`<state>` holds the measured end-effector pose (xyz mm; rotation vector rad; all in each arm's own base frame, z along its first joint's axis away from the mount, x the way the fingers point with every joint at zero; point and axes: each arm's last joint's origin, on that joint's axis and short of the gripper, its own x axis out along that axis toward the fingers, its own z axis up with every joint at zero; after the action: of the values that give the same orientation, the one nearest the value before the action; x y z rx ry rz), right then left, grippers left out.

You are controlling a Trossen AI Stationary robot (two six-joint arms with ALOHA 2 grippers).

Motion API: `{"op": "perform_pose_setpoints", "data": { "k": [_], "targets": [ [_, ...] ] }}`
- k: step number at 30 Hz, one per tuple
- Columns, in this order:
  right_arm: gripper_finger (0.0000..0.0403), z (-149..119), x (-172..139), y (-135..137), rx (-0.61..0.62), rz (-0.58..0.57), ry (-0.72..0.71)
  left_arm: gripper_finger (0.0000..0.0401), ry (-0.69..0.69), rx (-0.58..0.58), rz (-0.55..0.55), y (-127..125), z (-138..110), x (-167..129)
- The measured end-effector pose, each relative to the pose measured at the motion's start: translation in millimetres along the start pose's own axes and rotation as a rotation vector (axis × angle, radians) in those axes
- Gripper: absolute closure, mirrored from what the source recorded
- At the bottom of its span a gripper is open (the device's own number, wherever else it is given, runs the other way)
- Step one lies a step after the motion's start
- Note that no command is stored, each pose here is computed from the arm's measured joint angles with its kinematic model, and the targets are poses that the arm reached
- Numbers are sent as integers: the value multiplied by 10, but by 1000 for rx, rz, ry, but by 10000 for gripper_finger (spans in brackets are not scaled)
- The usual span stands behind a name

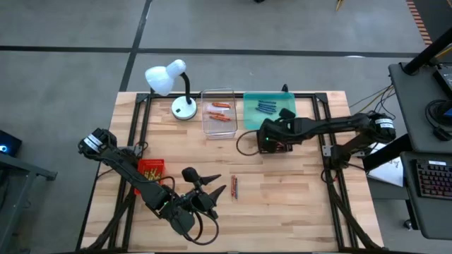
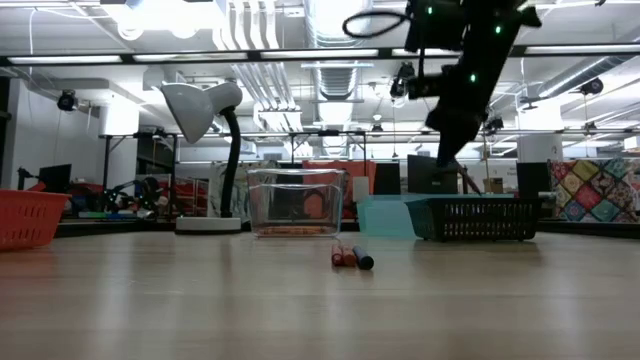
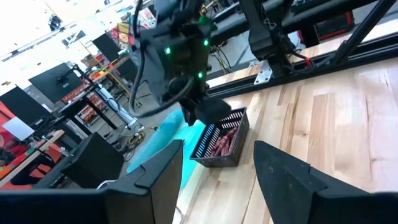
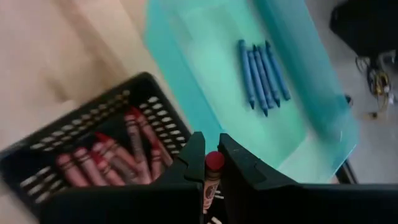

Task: Sort crayons
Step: Put the red crayon into the black bin

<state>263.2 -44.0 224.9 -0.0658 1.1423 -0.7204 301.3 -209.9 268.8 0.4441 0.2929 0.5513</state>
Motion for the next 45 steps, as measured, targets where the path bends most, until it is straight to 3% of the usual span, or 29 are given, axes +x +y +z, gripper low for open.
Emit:
{"op": "perform_pose_setpoints", "data": {
  "k": [6,14,18,27,32,36,45],
  "targets": [
    [386,-89,160,-68,11,-23,36,221,3,5,0,0,-8,1],
    [314,-63,160,-48,26,11,13,221,5,-6,0,0,-13,1],
    [301,-61,160,-48,27,12,11,221,5,-31,0,0,-13,2],
    [299,-46,85,-23,33,30,-32,221,35,-247,-3,0,-81,21],
    [299,-25,-64,9,31,63,-75,224,149,-468,-133,-17,-187,134],
    [298,35,-270,27,50,119,-140,236,242,-591,-167,-84,-309,297],
    [298,35,-718,241,0,368,-225,259,399,-652,-171,-255,-631,675]
  ]
}}
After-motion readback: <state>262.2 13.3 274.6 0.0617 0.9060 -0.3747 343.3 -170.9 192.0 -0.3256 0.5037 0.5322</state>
